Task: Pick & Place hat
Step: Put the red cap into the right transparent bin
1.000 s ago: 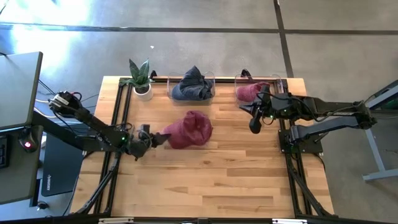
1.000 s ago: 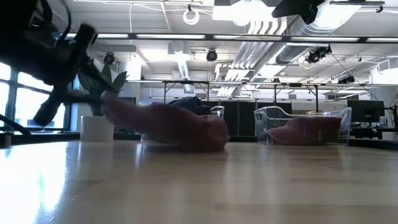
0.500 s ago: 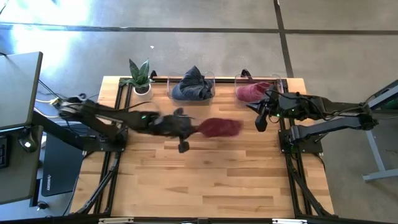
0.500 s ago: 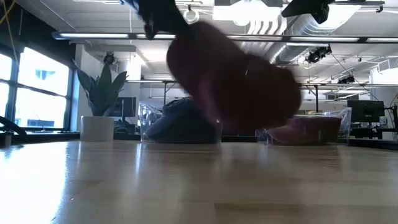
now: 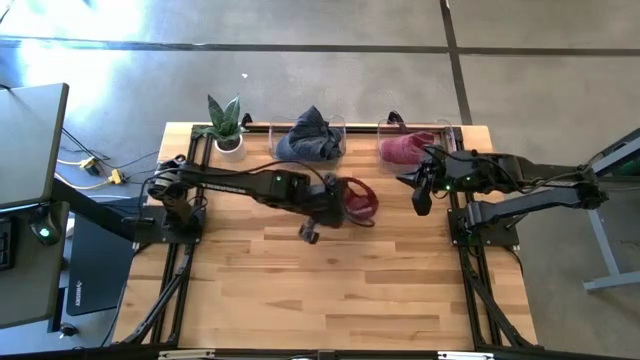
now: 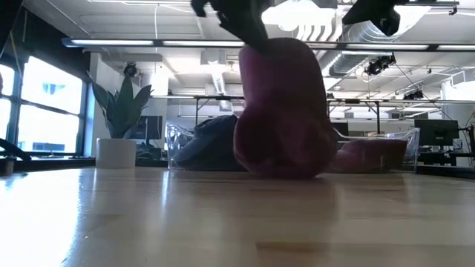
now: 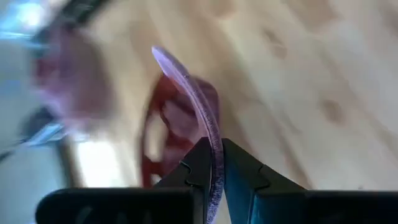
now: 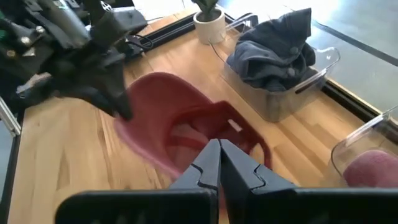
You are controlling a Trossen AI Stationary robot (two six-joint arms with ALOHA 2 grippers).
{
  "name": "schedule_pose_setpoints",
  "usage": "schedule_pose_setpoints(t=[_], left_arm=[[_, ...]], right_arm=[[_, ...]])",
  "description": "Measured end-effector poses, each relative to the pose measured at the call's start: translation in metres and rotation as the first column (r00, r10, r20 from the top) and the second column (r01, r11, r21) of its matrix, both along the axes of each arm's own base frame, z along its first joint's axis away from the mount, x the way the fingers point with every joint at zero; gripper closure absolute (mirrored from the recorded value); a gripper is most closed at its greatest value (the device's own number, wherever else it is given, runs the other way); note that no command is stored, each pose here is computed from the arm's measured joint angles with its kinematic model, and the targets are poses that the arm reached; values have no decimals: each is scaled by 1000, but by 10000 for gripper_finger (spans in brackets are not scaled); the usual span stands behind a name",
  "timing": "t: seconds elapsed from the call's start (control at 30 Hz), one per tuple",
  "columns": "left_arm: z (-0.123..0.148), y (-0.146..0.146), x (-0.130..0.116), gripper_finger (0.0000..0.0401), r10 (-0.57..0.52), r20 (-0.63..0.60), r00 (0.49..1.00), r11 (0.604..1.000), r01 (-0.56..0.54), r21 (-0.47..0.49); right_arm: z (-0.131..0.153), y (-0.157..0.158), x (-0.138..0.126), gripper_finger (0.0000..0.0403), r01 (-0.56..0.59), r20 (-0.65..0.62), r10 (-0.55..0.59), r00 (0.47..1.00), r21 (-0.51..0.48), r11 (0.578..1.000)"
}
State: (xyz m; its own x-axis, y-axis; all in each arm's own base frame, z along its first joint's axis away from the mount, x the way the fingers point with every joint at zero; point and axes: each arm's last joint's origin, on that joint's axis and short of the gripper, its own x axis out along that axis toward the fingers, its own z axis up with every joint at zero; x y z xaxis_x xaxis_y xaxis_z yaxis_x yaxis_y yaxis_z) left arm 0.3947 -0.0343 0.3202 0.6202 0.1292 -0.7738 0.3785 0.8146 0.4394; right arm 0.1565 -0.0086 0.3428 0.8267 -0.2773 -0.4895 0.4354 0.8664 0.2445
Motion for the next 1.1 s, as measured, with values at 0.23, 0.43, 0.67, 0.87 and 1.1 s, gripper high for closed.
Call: schedule_pose_setpoints(t=[0.23, 0.43, 0.67, 0.87, 1.1], left_arm=[[-10, -16, -15, 337, -205, -176, 963, 912, 123, -392], [-14, -18, -27, 230, -88, -387, 918, 781, -178, -599], [17, -15, -64, 162, 48, -527, 849, 677, -415, -608], [31, -6, -88, 188, 275, -504, 819, 590, -557, -584], [-24, 12, -122, 239, 437, -622, 650, 384, -760, -525]], right_arm=[[0, 0, 0, 402, 0, -4, 0, 1000, -5, 1000], [-5, 0, 8, 402, -4, -40, 3, 999, -17, 1000], [-29, -2, 43, 349, -49, -167, 63, 984, 84, 995], [-66, -8, 105, 248, -202, -155, 250, 956, 271, 941], [-126, -9, 151, 167, -203, -233, 329, 915, 438, 876]])
